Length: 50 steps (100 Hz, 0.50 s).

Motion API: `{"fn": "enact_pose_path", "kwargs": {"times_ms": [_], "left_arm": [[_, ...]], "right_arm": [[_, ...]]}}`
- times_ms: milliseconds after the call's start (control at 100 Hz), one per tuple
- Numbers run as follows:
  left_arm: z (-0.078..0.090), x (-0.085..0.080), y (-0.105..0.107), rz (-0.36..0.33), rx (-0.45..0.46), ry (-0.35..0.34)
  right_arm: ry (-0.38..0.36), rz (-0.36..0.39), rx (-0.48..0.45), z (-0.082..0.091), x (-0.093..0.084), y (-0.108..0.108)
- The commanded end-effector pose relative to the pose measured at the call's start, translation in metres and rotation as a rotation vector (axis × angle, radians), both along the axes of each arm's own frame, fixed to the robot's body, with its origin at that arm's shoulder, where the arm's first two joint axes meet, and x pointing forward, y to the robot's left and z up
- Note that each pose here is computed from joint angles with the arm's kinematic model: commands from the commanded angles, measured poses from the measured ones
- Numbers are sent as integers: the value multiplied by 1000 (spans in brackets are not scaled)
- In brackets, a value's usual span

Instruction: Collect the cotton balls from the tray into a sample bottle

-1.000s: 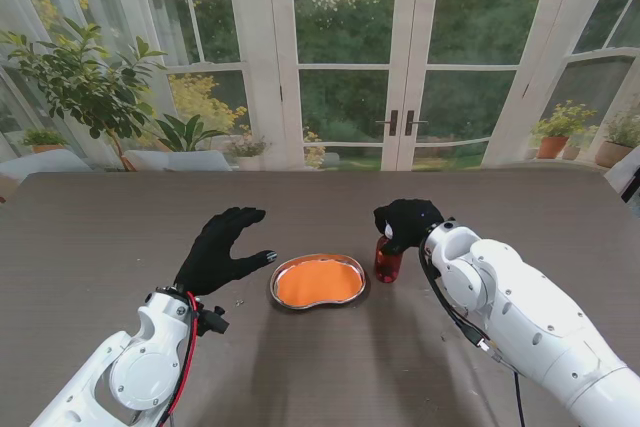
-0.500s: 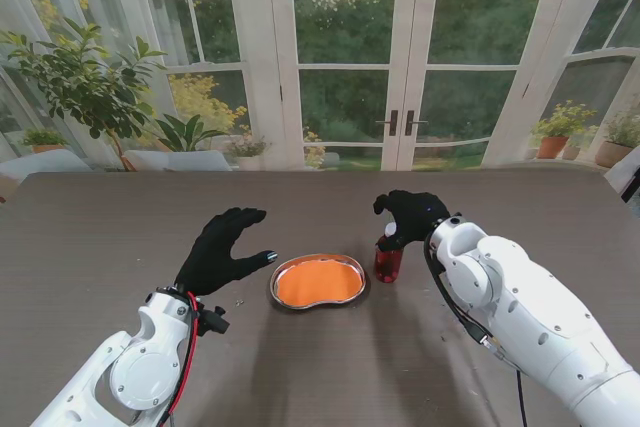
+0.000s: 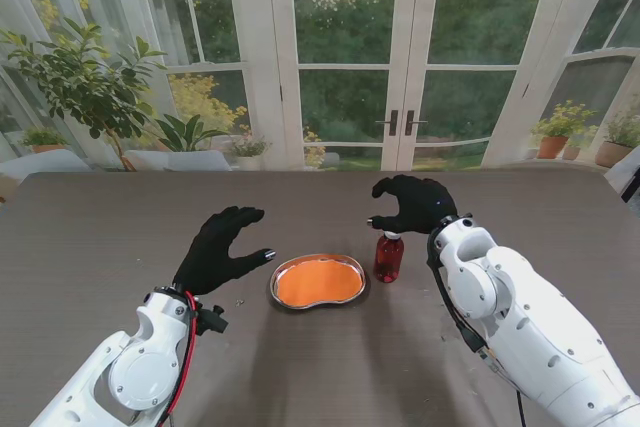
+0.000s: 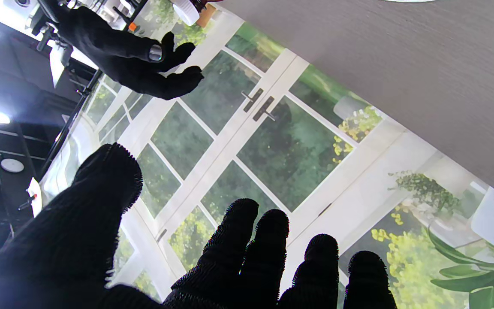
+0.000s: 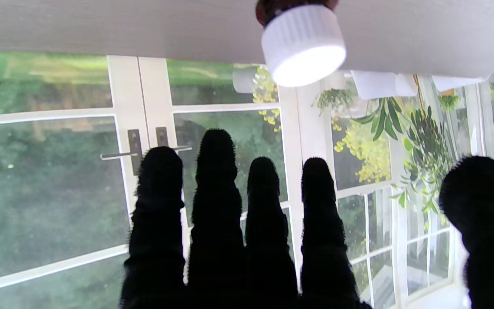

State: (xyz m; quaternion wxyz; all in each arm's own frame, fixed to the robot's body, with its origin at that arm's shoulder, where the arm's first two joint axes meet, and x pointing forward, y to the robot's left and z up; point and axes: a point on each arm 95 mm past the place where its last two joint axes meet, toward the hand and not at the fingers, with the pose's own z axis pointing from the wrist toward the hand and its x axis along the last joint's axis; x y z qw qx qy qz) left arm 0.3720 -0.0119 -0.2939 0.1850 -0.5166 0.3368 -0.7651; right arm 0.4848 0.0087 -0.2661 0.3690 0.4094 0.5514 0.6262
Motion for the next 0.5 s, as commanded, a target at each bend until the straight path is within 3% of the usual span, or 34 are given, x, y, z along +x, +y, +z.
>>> {"fn": "enact_pose_path", "kwargs": {"times_ms": [0, 210, 490], "left_arm": [[1, -2, -2, -11, 1, 5], [2, -2, 0, 1, 1, -2], [3, -3, 3, 9, 3, -10]], "right_arm": [[-3, 13, 24, 1, -7, 9], [-52, 9, 70, 11, -21, 13], [-80, -2, 115, 12, -37, 15]]}}
